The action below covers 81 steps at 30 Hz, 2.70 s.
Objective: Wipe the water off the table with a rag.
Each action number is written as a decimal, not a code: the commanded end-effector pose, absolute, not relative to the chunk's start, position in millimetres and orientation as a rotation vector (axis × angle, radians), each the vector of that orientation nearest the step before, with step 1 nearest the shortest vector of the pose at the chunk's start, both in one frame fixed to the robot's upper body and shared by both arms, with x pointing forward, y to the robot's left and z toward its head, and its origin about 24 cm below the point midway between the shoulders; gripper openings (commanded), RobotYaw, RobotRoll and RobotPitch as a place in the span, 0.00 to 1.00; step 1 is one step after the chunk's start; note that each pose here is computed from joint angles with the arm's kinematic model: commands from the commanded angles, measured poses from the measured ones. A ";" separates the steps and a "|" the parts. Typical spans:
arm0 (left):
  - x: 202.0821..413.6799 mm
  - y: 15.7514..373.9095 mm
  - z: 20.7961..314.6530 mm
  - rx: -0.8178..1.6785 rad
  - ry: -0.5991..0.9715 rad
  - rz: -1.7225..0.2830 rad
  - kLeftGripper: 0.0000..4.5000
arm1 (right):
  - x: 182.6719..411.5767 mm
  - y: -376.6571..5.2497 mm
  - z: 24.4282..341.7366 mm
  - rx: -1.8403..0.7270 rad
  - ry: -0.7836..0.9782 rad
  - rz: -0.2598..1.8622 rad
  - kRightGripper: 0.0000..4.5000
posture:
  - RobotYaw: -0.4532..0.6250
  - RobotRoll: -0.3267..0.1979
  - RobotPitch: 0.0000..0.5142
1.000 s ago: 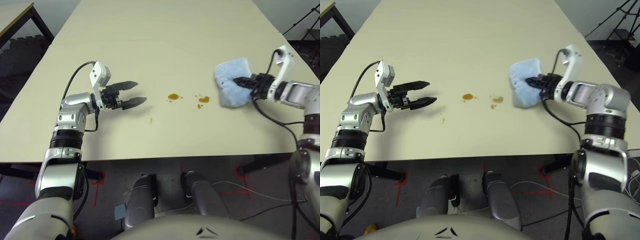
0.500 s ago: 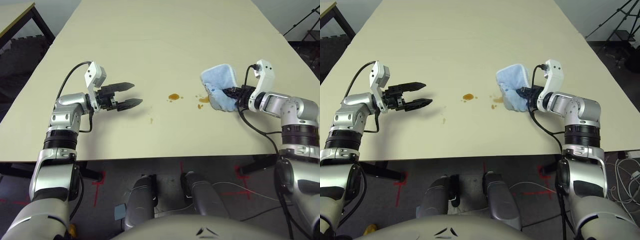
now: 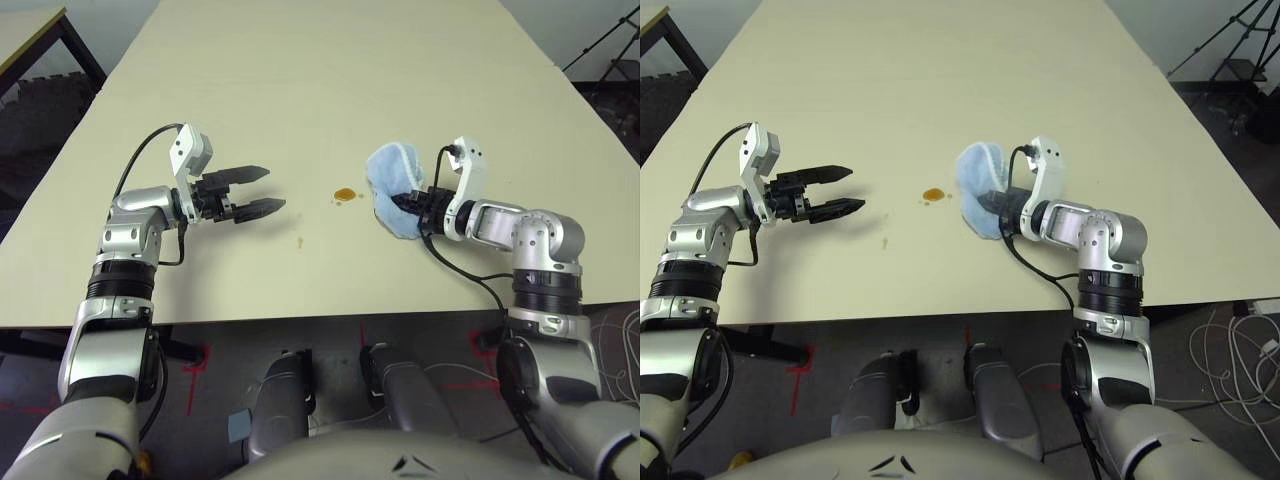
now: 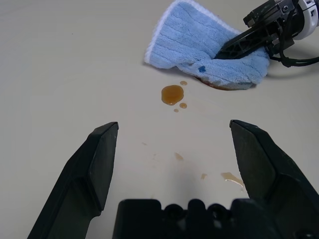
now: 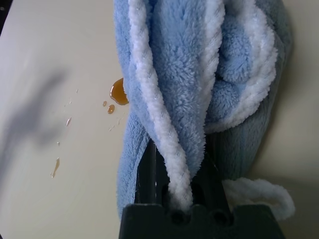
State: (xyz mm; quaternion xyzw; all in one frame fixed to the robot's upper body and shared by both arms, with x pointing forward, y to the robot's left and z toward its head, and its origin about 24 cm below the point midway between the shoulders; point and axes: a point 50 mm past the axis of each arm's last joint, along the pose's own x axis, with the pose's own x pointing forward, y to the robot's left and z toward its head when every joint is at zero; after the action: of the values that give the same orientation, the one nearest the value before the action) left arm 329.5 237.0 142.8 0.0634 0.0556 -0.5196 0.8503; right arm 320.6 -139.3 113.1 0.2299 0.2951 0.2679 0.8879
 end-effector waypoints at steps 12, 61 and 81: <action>328.4 242.4 143.7 0.127 0.118 -1.095 1.00 | 351.1 -168.2 119.3 0.453 0.550 0.342 0.01 | 0.20 0.62 0.27; 319.6 248.8 146.1 0.077 0.109 -1.124 1.00 | 365.5 -105.5 104.3 0.347 0.641 0.517 0.01 | 0.22 0.62 0.26; 326.5 247.6 147.6 0.088 0.104 -1.124 1.00 | 315.2 -66.7 99.1 0.320 0.809 0.882 0.01 | 0.20 0.62 0.28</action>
State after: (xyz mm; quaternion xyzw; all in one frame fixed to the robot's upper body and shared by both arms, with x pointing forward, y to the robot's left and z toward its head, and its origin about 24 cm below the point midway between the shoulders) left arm 326.3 245.9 152.2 0.0423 0.0379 -0.5337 0.8437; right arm 332.6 -80.1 114.2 0.1635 0.3276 0.3767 0.8509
